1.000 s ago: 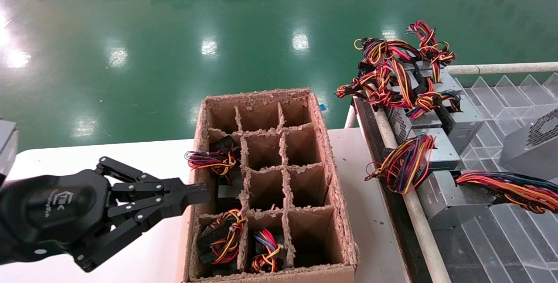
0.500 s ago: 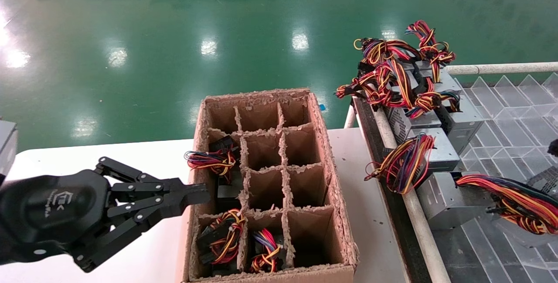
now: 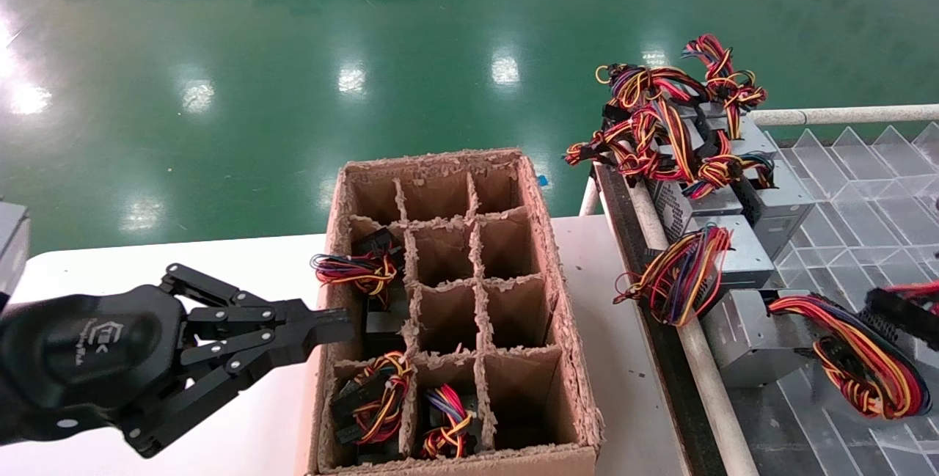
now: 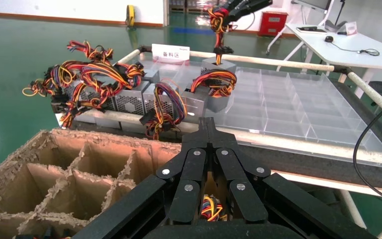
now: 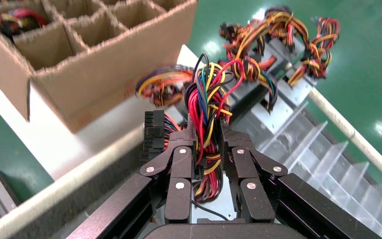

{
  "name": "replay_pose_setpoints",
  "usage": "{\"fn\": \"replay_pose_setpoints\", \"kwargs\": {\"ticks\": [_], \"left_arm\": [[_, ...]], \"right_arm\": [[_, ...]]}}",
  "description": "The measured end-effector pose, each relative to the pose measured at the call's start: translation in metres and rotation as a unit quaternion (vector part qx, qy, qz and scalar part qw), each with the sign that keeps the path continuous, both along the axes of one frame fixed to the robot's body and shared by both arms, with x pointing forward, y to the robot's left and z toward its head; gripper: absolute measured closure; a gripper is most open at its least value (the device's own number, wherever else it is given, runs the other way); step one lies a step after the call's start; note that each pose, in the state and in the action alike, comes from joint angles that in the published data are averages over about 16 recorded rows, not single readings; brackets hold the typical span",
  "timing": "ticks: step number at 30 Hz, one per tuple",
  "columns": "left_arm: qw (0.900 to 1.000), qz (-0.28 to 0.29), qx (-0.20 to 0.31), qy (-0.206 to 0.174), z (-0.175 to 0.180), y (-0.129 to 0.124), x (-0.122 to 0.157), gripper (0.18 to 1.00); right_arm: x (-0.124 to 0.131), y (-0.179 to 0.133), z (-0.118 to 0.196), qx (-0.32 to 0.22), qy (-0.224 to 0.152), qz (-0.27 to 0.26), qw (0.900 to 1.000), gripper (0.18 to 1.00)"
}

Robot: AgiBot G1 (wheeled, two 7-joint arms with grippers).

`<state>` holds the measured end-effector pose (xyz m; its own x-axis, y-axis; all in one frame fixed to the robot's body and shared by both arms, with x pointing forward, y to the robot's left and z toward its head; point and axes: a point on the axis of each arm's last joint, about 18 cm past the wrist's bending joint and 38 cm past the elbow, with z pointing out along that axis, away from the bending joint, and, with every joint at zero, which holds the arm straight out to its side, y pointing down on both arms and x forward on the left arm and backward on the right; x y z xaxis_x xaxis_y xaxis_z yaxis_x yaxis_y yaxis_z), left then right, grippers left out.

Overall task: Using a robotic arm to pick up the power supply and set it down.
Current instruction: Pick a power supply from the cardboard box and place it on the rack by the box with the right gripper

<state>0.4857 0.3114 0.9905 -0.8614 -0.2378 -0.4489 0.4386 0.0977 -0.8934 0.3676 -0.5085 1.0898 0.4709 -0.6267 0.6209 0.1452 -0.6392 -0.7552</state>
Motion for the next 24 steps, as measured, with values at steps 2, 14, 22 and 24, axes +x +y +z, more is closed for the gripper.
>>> {"fn": "replay_pose_setpoints", "kwargs": {"ticks": [2,14,22,24], "left_arm": [[1.0000,0.000,0.000,0.000,0.000,0.000,0.000,0.993],[1.0000,0.000,0.000,0.000,0.000,0.000,0.000,0.993],[1.0000,0.000,0.000,0.000,0.000,0.000,0.000,0.993],[1.0000,0.000,0.000,0.000,0.000,0.000,0.000,0.993]], "right_arm": [[0.003,0.002,0.000,0.001,0.002,0.005,1.000,0.915],[0.022,-0.009,-0.003,0.005,0.014,-0.007,1.000,0.915],[0.036,-0.023,-0.003,0.004,0.015,-0.032,0.999,0.915],[0.040,-0.024,-0.002,0.003,0.014,-0.033,0.999,0.915]]}}
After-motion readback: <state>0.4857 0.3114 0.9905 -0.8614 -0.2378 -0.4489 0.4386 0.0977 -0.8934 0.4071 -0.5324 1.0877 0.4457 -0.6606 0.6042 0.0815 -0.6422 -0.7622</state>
